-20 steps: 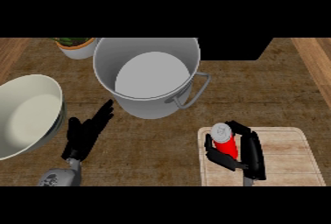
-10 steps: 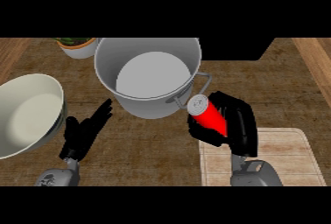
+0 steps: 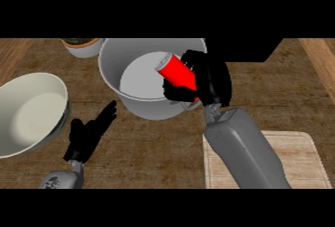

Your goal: Pick the can from the cutting board and place it in the pot

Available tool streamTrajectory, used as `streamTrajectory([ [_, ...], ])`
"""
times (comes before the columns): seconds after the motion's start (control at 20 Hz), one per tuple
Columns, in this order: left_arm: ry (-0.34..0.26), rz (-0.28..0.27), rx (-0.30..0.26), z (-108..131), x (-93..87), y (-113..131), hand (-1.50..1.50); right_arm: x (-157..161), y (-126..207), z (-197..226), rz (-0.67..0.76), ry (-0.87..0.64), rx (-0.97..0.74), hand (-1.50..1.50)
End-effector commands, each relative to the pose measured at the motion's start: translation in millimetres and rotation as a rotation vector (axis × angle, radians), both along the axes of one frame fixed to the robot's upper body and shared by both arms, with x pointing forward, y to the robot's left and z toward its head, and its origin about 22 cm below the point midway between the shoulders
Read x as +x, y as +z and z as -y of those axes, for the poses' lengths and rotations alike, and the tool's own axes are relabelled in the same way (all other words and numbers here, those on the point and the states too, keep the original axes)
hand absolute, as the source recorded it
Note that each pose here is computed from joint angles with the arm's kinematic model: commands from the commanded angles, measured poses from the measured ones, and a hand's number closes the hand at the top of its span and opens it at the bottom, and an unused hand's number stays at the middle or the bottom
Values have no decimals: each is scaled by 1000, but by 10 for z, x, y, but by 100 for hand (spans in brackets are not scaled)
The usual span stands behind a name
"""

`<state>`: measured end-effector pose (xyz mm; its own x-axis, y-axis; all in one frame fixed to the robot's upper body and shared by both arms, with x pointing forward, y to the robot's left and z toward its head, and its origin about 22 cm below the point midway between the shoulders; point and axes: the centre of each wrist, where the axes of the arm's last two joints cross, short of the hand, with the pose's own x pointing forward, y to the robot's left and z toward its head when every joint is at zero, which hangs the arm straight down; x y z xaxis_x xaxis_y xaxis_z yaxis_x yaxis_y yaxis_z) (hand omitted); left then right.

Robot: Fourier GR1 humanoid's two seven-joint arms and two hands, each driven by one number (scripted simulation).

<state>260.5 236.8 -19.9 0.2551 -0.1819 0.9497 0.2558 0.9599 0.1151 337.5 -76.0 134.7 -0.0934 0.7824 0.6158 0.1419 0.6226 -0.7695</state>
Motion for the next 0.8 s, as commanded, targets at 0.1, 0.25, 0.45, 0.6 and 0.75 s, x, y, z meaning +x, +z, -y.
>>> streamTrajectory([
  [0.1,-14,-10,1,95,22,-37,0,427,57,-365,-70,-15,-126,150],
  [0.25,-13,-8,0,-177,-61,80,0,510,49,-446,-105,-1,-202,150],
  [0.45,-26,7,-9,156,138,89,0,711,25,-538,-150,-89,-452,150],
  [0.6,-53,-4,-1,121,130,47,0,756,-19,-601,-201,-123,-578,150],
  [0.75,-80,21,1,158,102,140,0,884,-37,-516,-387,-132,-541,150],
])
